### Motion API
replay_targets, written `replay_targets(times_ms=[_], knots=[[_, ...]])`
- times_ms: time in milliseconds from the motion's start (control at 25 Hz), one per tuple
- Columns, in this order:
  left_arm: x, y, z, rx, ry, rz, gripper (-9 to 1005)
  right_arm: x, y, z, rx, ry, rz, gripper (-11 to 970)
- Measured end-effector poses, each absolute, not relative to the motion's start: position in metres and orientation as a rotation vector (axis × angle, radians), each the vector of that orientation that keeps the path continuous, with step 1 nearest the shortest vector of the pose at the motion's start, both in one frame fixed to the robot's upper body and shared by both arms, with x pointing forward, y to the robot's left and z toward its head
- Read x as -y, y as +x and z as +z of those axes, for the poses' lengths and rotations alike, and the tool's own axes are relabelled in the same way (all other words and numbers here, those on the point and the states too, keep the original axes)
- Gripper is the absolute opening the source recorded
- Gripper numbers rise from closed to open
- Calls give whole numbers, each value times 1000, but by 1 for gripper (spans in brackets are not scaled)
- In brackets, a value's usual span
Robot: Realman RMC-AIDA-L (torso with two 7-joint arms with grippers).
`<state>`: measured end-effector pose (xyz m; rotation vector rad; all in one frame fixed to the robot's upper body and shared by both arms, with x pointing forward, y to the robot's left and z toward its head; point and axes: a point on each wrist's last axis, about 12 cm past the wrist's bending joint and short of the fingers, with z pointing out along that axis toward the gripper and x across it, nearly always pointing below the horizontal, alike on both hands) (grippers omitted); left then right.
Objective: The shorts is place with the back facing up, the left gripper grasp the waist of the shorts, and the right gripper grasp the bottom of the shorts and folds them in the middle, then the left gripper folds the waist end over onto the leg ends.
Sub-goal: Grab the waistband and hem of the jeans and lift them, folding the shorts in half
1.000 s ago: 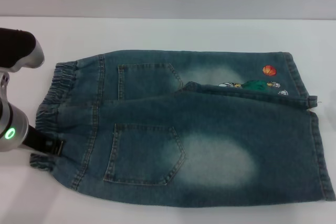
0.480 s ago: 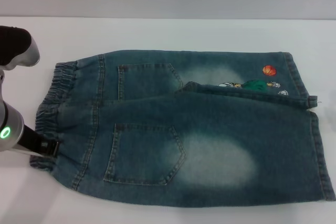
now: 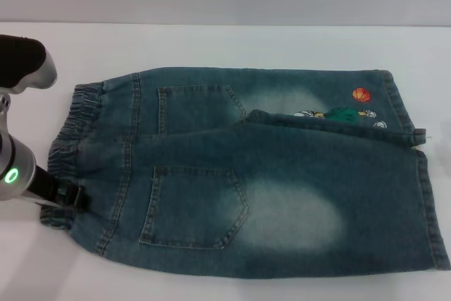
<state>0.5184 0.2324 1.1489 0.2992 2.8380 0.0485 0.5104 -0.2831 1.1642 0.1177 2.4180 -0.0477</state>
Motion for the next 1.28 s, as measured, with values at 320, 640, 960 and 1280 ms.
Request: replay_targets(times_ms=[320,640,960,1280], knots=[[-236,522,1141,-2882,295,69,745,282,511,1164,-2420,114,-47,588],[-237,523,1138,-2887,295,68,842,282,513,1164,-2421,108,-50,586],[-237,525,1137,-2891,300,71,829,282,513,1163,-2423,107,-51,588],[-237,527,1135,-2899,311,77,816,283,513,1163,-2425,109,-54,586]])
